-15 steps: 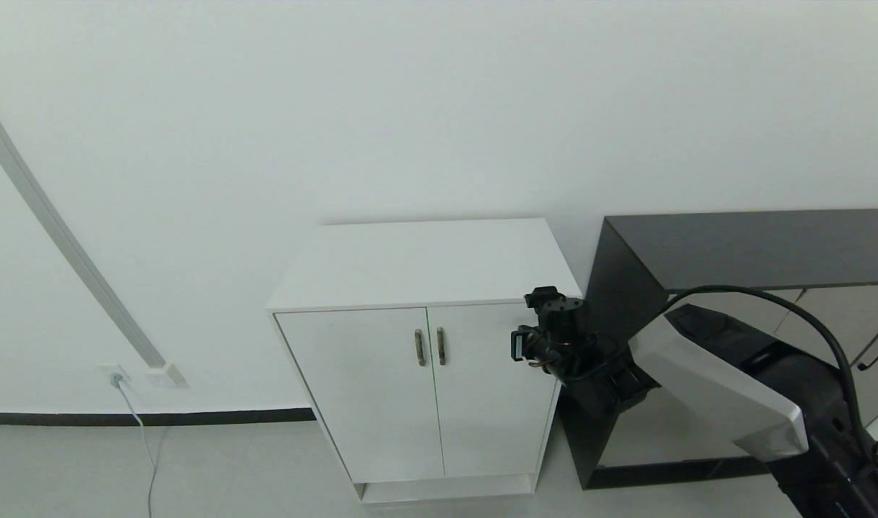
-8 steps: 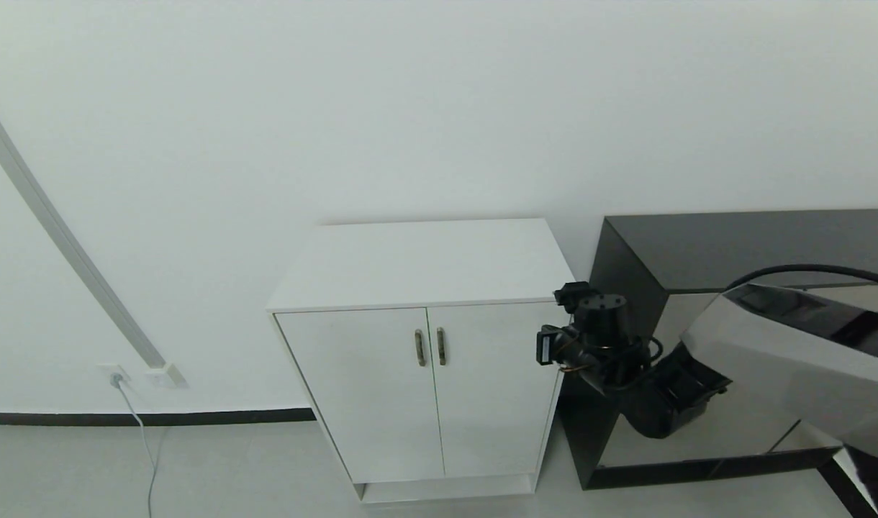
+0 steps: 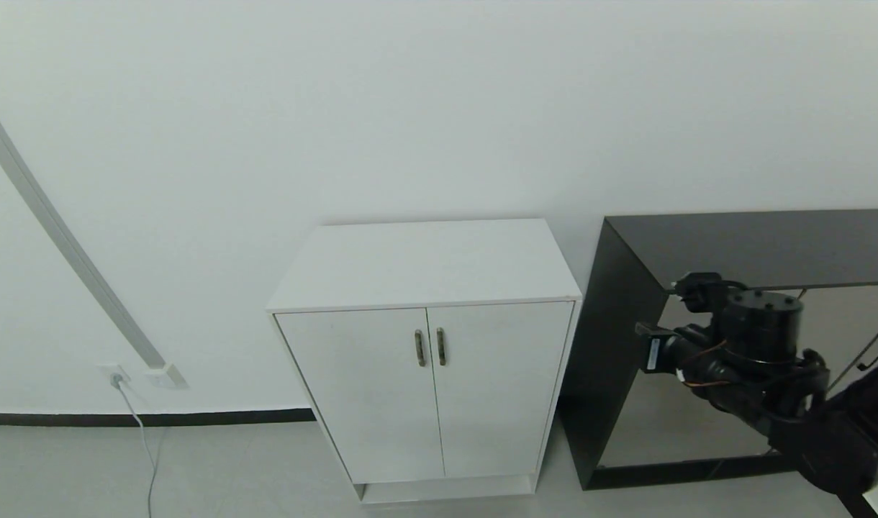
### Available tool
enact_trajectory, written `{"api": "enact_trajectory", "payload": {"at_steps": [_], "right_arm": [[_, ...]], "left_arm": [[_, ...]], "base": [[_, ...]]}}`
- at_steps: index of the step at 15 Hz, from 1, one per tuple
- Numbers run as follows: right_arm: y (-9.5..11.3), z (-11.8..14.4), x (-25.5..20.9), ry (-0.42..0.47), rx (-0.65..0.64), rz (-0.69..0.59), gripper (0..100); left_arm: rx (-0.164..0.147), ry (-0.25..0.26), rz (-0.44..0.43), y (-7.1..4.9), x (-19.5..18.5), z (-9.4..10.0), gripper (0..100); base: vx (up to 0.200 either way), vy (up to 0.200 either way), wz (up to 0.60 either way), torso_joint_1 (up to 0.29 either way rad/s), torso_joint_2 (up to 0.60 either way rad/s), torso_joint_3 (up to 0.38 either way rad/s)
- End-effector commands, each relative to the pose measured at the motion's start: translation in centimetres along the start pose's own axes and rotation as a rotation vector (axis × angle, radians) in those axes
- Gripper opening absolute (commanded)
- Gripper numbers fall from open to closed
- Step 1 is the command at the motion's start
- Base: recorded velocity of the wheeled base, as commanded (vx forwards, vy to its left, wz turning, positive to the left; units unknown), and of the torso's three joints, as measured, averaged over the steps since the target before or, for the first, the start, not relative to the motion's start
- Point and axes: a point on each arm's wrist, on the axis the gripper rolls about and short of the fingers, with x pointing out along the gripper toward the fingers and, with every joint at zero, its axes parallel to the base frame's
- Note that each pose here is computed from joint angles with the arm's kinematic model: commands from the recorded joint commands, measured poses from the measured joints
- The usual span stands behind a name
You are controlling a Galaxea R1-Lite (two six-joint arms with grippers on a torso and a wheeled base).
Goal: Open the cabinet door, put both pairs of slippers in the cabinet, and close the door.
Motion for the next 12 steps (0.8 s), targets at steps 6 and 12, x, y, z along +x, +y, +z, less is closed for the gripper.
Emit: {"api": "enact_trajectory", "payload": {"at_steps": [6,12], "right_arm": [[-4.1,1.4,-10.4,-0.076,-0.07,-0.087,0],[-4.5,0.4,-16.5,-0.069,-0.115,-0.084,0]], "left_arm": [[0.0,0.001,0.0,0.0,0.0,0.0,0],[-0.002,0.001,0.0,0.0,0.0,0.0,0]], "base": [[0.0,0.0,0.0,0.0,0.0,0.0],[0.0,0.0,0.0,0.0,0.0,0.0]]}}
